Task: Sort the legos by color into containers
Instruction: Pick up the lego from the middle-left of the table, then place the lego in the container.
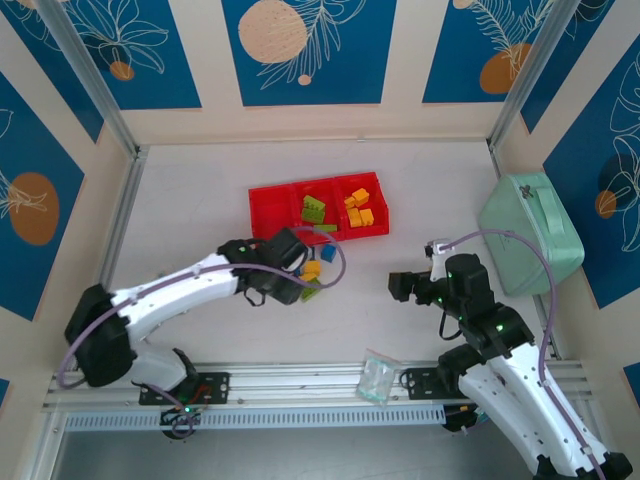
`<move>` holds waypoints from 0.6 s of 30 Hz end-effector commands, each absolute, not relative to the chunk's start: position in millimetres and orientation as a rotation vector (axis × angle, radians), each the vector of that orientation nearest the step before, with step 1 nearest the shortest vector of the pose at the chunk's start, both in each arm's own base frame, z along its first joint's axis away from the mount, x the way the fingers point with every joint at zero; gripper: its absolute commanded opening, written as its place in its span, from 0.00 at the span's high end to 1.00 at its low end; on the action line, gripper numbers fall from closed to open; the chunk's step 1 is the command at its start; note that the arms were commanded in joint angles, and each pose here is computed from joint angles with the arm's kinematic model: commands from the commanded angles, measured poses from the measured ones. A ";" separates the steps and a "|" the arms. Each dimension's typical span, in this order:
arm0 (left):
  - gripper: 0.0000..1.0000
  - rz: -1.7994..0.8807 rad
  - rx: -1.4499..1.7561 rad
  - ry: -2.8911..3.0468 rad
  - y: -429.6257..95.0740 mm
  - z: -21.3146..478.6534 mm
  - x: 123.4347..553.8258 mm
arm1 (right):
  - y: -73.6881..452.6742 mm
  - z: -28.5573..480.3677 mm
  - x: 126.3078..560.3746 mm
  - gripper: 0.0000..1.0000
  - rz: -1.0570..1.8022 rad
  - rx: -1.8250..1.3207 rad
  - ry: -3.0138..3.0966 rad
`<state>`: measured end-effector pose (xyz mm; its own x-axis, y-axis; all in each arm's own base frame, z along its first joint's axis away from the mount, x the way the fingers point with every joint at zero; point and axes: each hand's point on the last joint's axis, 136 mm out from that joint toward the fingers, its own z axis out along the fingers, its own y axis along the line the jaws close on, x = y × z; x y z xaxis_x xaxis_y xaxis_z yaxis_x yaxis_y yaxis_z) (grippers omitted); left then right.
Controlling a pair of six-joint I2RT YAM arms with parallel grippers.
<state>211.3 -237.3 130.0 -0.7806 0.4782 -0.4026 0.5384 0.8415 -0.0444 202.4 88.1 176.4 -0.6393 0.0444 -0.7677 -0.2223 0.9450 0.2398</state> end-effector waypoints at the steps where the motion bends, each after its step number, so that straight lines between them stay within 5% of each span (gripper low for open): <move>1: 0.90 -0.163 0.538 2.631 -219.7 139.8 232.1 | 65.6 184.2 205.3 0.01 0.285 -0.037 2.187; 18: 0.87 -0.247 0.512 2.670 -300.8 138.0 341.6 | 48.1 183.1 208.9 0.01 0.215 0.051 2.180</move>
